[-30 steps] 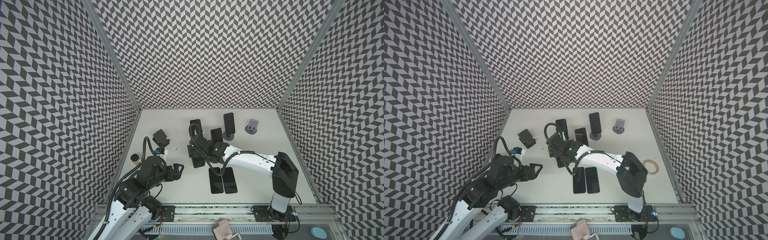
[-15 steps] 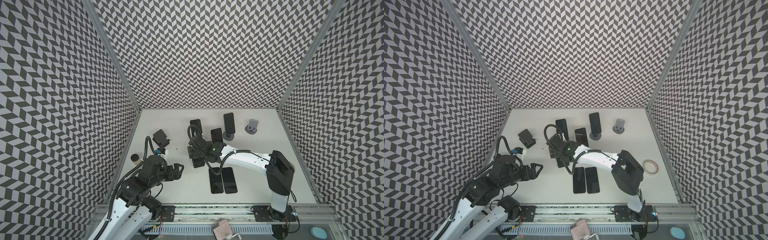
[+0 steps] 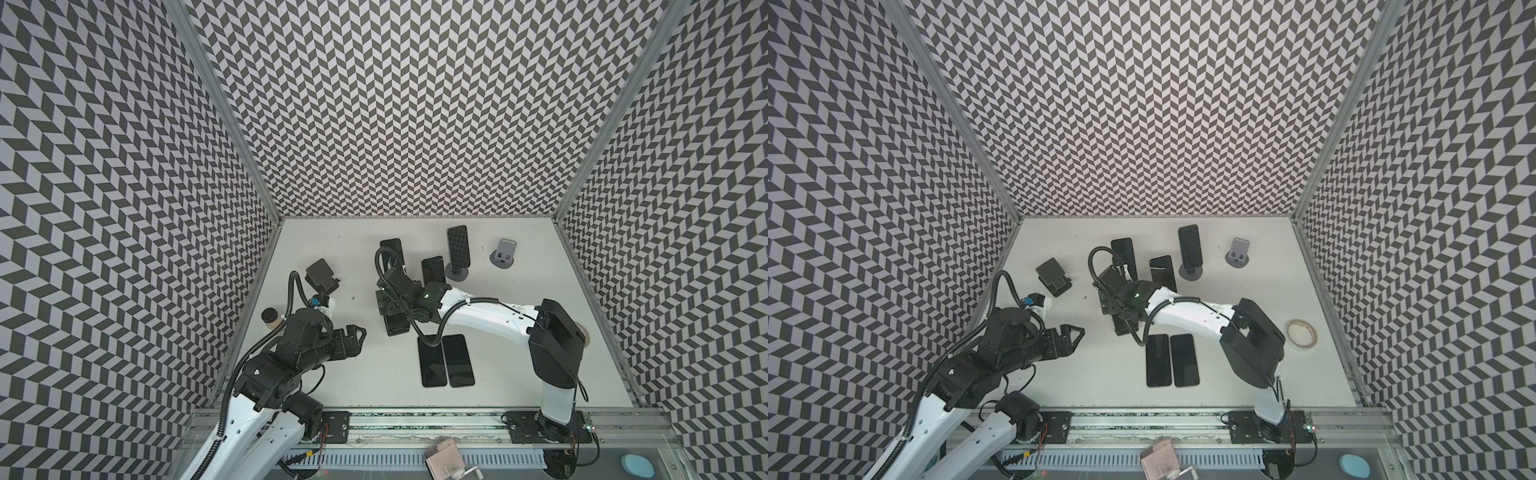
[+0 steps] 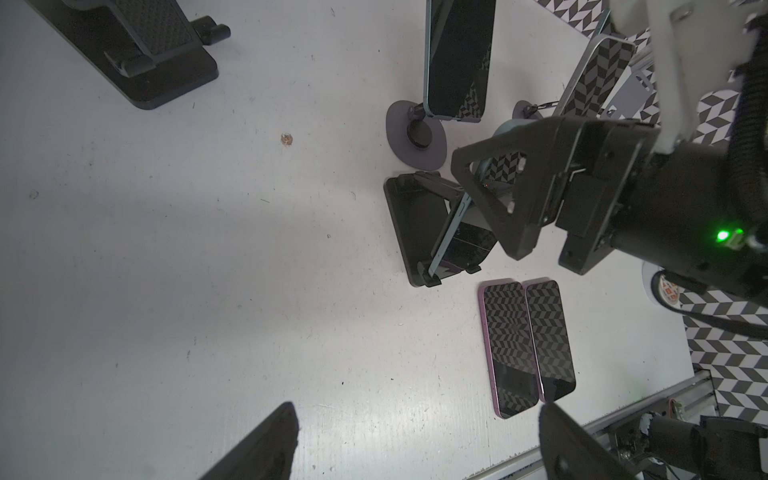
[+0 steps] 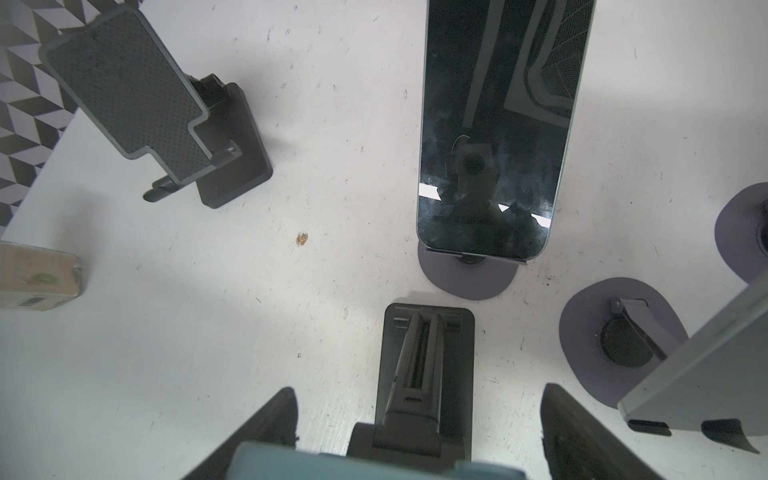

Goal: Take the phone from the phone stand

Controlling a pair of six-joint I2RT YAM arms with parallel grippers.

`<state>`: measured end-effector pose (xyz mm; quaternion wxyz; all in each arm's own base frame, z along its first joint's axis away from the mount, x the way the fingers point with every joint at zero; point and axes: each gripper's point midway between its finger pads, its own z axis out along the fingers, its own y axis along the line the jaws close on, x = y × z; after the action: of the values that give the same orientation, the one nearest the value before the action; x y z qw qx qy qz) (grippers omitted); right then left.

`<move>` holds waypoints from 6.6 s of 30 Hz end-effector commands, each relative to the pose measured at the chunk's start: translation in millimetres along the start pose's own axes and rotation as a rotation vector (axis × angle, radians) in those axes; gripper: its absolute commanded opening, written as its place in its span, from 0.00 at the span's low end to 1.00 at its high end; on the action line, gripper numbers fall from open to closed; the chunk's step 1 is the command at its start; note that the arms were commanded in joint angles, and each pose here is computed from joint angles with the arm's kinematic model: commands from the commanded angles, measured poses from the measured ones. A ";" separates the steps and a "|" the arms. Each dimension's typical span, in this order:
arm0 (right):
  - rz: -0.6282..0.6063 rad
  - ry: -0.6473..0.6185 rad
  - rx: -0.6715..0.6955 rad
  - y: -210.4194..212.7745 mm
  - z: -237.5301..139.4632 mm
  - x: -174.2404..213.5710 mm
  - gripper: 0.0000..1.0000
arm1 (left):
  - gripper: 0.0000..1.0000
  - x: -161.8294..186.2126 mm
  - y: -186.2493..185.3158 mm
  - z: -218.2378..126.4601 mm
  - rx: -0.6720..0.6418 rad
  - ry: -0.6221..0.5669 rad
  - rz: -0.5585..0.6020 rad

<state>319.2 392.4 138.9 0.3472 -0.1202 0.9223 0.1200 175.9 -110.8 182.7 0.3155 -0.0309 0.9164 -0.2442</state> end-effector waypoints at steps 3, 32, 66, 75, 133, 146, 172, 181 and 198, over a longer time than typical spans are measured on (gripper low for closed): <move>-0.007 -0.009 -0.009 2.7 3.1 -6.3 0.81 | 0.91 -0.2 1.7 5.5 0.008 0.008 0.012; -0.018 -0.030 -0.008 -3.3 -10.8 -12.3 0.71 | 0.90 0.6 4.4 10.1 0.008 0.025 -0.011; 0.017 -0.105 -0.124 -5.3 -95.1 -46.9 0.55 | 0.88 -28.5 -8.0 -36.6 0.035 -0.140 0.007; 0.049 -0.119 -0.156 -16.4 -133.8 -51.3 0.53 | 0.87 -63.7 -36.3 -69.8 0.082 -0.210 0.033; 0.289 0.437 0.160 -271.2 -100.5 111.6 0.51 | 0.88 5.8 -260.8 152.2 0.805 -0.309 1.302; 0.329 0.544 0.151 -270.3 -69.7 138.7 0.51 | 0.87 18.5 -257.6 173.7 0.822 -0.282 1.457; 0.339 0.613 0.191 -277.7 -59.4 169.2 0.50 | 0.86 34.8 -268.7 253.3 0.907 -0.255 1.653; 0.352 0.670 0.210 -280.7 -49.7 185.9 0.51 | 0.85 39.0 -257.8 267.0 0.922 -0.205 1.682; 0.361 0.697 0.237 -287.3 -44.9 195.9 0.52 | 0.84 48.0 -257.4 280.2 0.981 -0.204 1.784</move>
<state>234.4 89.2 17.3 0.0010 0.0405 0.9983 0.0415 281.6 -465.3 80.4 0.4340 0.7637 0.3997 -0.2619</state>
